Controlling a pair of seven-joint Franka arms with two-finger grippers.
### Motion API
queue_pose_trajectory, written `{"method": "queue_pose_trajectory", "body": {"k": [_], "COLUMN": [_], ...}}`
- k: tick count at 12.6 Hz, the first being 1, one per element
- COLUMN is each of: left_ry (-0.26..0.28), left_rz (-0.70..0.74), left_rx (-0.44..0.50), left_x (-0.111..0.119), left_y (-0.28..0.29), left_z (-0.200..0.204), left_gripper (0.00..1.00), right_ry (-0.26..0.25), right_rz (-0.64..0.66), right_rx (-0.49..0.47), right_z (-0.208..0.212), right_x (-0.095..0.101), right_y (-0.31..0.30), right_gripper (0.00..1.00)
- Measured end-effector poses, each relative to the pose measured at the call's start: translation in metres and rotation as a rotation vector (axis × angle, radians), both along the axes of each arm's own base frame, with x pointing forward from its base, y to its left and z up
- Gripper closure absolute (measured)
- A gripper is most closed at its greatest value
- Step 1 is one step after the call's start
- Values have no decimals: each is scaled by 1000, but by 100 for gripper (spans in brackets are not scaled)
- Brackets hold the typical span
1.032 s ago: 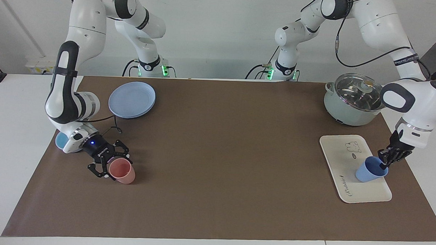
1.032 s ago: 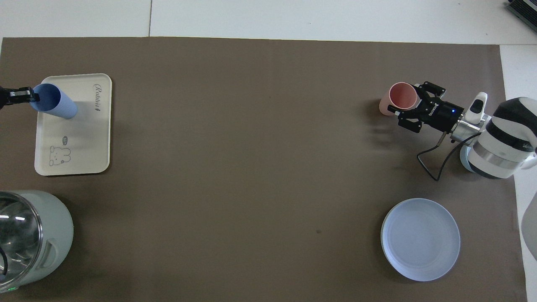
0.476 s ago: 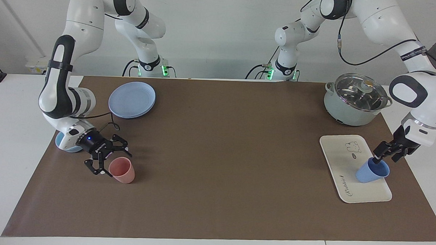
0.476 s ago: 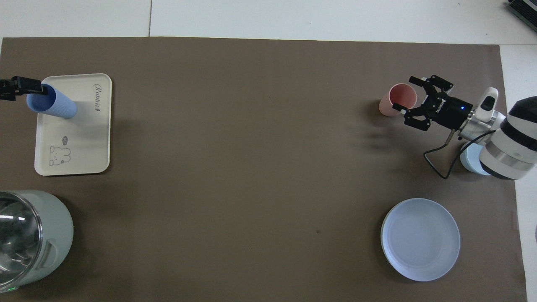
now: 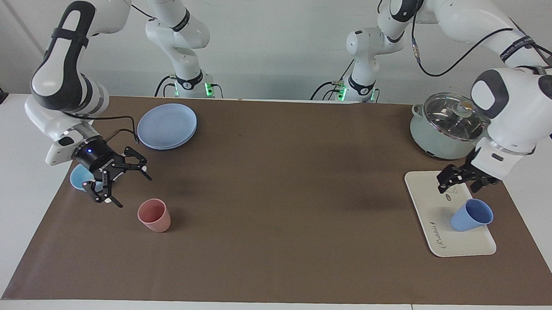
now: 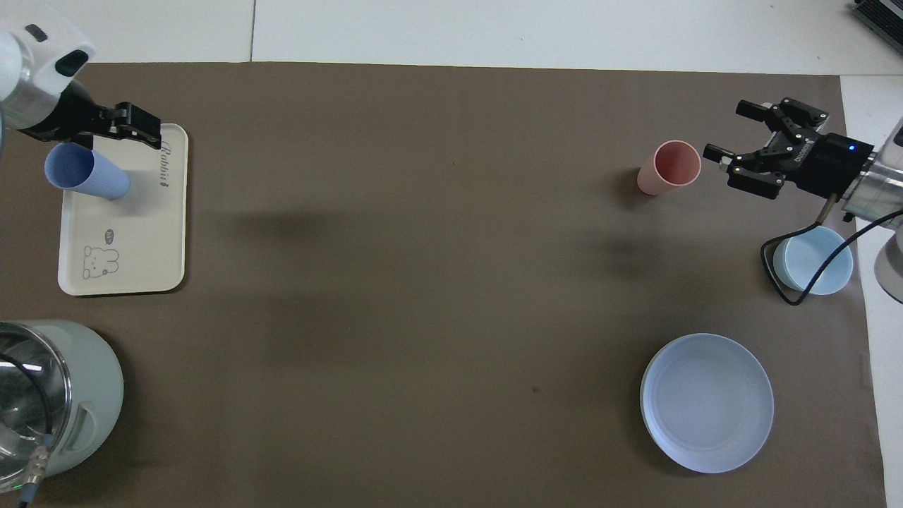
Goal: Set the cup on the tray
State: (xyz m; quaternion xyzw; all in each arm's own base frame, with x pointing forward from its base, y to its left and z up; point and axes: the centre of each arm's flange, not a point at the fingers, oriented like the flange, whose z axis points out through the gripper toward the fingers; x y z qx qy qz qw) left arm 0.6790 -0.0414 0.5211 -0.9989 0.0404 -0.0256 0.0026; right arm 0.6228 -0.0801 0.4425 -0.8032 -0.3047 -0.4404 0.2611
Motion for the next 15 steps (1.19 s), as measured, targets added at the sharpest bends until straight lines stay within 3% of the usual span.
{"method": "queue_pose_trajectory", "body": {"k": [3,7,9,12,14,15], "left_ry": [8,5,66,102,107,102], "left_rz": [-50,-46,-36,-37,-39,-39], "left_rx": [9,33,50,56,57,54], "left_x": [-27,-85,-110,-118,-117,-116], "left_y": [-44,-41,-35,-34,-35,-35], "left_z": [43,120,133,128,124,123], "left_gripper": [0,0,0,0,0,0], "right_ry": [139,420,579,858,993,1030], "right_rz": [-55,-248,-430,-695,-802,-820], "right_rx": [-168,-377,-382,-365,-379,-380], "right_z": [24,37,53,77,109,130], "right_x": [-3,-7,-18,-44,-62,-69], "right_y": [19,40,39,33,34,34], "right_gripper": [0,0,0,0,0,0]}}
